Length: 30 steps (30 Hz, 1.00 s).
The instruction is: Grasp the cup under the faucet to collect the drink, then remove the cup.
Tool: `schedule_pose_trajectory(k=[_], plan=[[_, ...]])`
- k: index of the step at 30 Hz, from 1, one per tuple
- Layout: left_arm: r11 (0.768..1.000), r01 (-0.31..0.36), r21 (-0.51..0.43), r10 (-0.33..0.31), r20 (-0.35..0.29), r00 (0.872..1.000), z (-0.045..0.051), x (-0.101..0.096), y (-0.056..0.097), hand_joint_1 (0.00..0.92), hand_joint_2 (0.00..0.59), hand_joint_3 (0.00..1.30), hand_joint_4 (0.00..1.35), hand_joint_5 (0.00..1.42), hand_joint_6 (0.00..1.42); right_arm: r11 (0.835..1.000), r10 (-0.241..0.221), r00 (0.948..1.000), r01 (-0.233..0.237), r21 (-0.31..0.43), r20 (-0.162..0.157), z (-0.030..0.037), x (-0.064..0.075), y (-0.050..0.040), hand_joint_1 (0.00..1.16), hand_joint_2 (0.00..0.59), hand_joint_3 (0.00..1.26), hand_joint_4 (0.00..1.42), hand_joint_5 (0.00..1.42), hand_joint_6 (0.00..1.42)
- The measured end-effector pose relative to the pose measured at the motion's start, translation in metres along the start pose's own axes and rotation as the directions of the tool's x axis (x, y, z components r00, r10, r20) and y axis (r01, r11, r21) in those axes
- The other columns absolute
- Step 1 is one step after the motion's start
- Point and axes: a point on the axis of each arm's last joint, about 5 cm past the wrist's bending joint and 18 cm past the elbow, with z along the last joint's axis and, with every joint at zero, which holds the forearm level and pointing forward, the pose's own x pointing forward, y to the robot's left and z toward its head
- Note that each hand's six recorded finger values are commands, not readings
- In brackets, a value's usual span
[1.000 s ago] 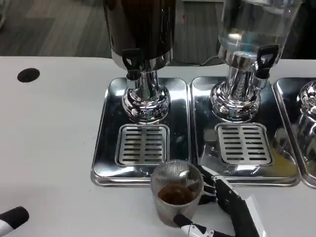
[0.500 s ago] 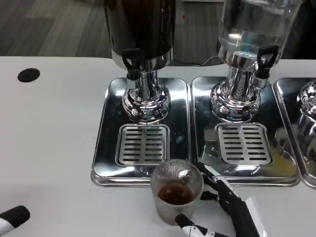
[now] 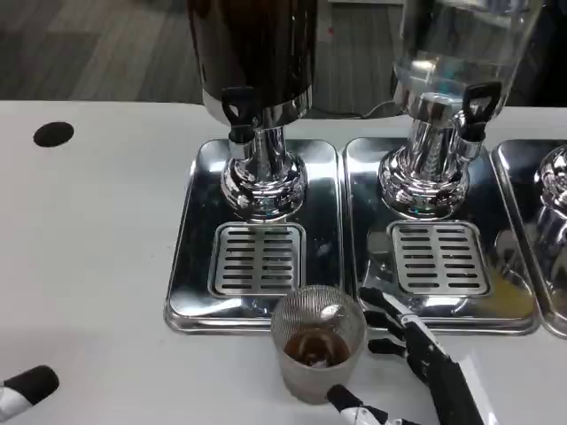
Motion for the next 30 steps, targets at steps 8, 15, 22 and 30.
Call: schedule_pose_trajectory(k=[8, 15, 22, 30], plan=[[1.0, 0.004, -0.015, -0.004, 0.008, 1.0, -0.0019, 0.006, -0.004, 0.0, 0.0, 0.0, 0.0, 0.0, 0.0, 0.999, -0.039, 0.9992, 0.039, -0.01, -0.01, 0.002, -0.01, -0.0113, 0.88, 0.194, 0.21, 0.15, 0.21, 0.33], [0.999, 0.004, -0.033, -0.003, 0.019, 1.0, -0.0027, 0.012, -0.01, 0.0, 0.0, 0.0, 0.0, 0.0, 0.0, 0.991, -0.12, 0.9928, 0.12, -0.059, -0.003, 0.0029, -0.011, -0.0388, 0.88, 0.221, 0.26, 0.19, 0.22, 0.19], [0.999, 0.001, -0.048, 0.001, 0.053, 0.999, 0.0006, 0.015, -0.019, 0.0, 0.0, 0.0, 0.0, 0.0, 0.0, 0.952, -0.278, 0.9603, 0.278, -0.125, 0.016, 0.0083, -0.01, -0.0824, 0.87, 0.243, 0.32, 0.25, 0.21, 0.1], [0.998, -0.002, -0.059, 0.005, 0.051, 0.999, -0.0036, 0.018, -0.032, 0.0, 0.001, 0.0, 0.0, 0.0, 0.0, 0.909, -0.316, 0.9479, 0.314, -0.273, 0.039, 0.0218, -0.008, -0.1132, 0.81, 0.353, 0.4, 0.34, 0.28, 0.16]])
